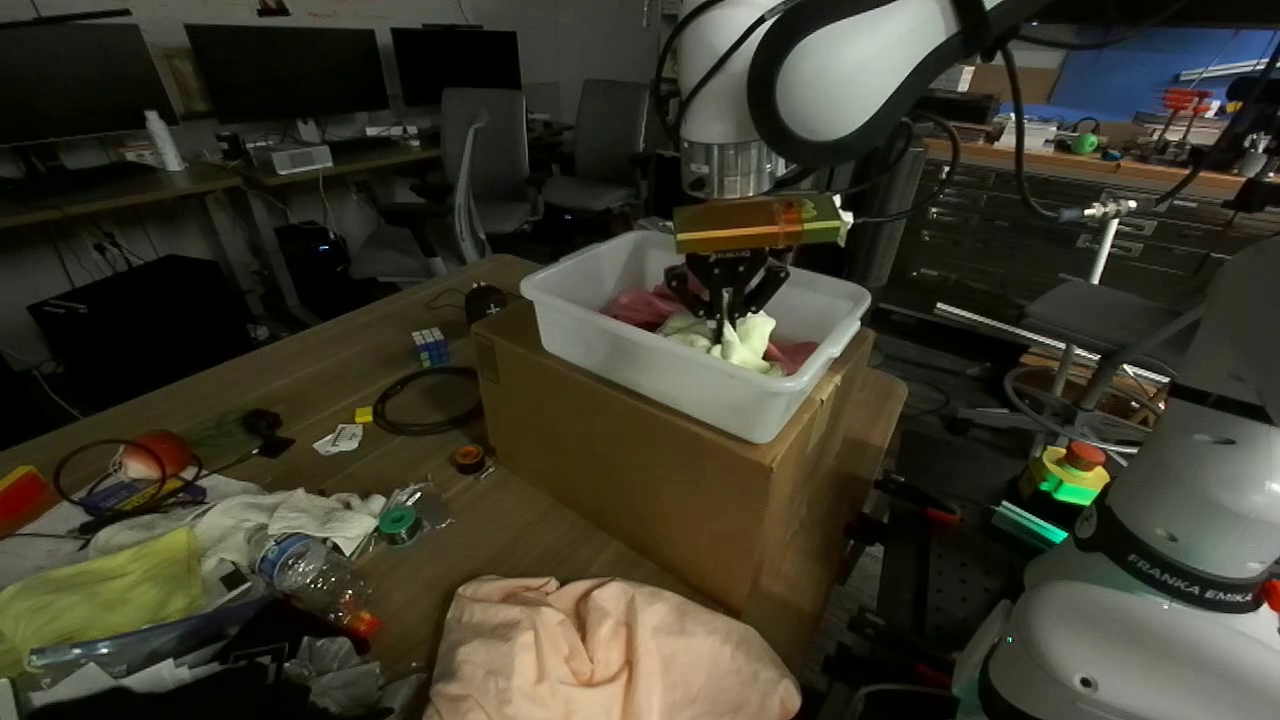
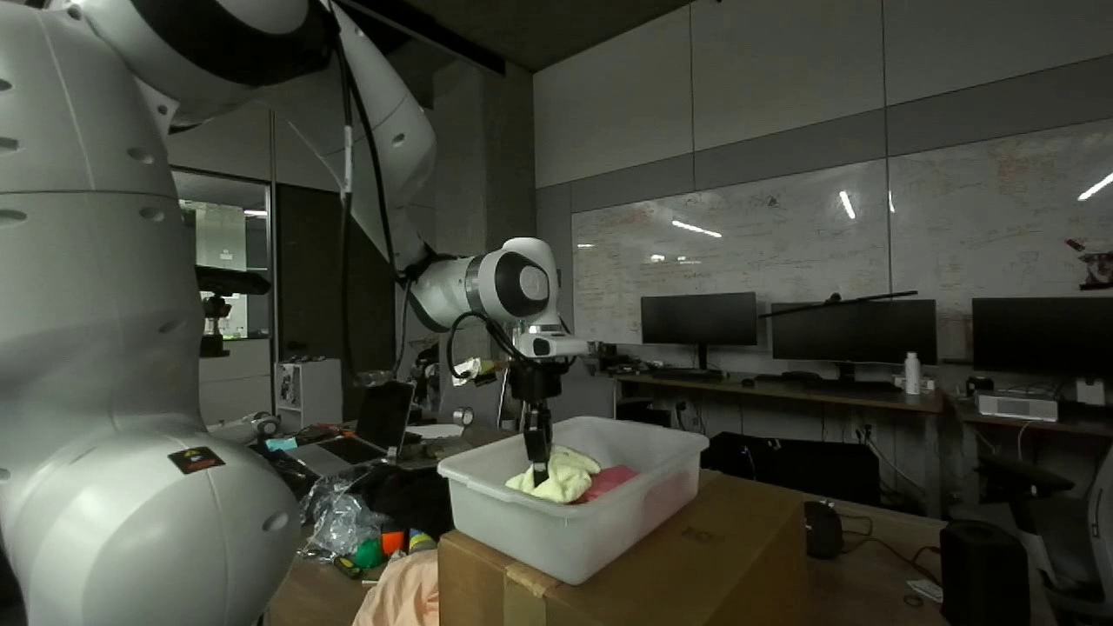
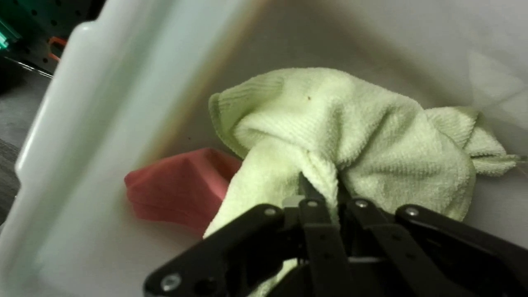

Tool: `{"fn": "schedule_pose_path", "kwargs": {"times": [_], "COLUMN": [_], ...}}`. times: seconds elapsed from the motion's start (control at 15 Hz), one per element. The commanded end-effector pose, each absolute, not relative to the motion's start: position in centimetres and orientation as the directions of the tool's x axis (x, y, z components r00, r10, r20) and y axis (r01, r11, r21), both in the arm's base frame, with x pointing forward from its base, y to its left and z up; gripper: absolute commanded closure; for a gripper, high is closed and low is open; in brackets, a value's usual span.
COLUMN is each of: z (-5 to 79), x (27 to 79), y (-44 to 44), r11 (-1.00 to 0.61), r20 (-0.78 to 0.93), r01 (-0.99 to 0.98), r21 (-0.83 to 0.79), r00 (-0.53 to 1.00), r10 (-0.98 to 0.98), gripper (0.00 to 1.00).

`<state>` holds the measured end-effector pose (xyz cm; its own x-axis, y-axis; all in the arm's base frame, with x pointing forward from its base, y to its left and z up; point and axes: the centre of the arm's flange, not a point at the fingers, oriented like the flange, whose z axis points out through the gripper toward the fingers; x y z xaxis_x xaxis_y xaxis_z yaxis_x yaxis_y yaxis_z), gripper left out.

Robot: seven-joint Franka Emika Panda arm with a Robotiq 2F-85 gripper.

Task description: Remove all the clothes from the box and put them on the table

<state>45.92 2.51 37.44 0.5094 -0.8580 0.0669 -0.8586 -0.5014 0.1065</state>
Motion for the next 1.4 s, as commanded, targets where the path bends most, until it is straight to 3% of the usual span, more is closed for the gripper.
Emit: {"fn": "schedule_pose_path", "kwargs": {"times": [0.0,0.8,1.33], "z": [39.0,52.5,58.7], "x": [45.8,42.4,43.5], "y": [2.0,1.4,2.7], "r11": [-0.485,-0.54,-0.606], "r20": [0.125,0.411,0.549], "r01": [-0.872,-0.832,-0.777], "r21": [0.059,-0.129,-0.171], "r00": [0.489,0.451,0.436], "r10": [-0.863,-0.792,-0.713], "gripper": [0.91,0.9,0.9]}}
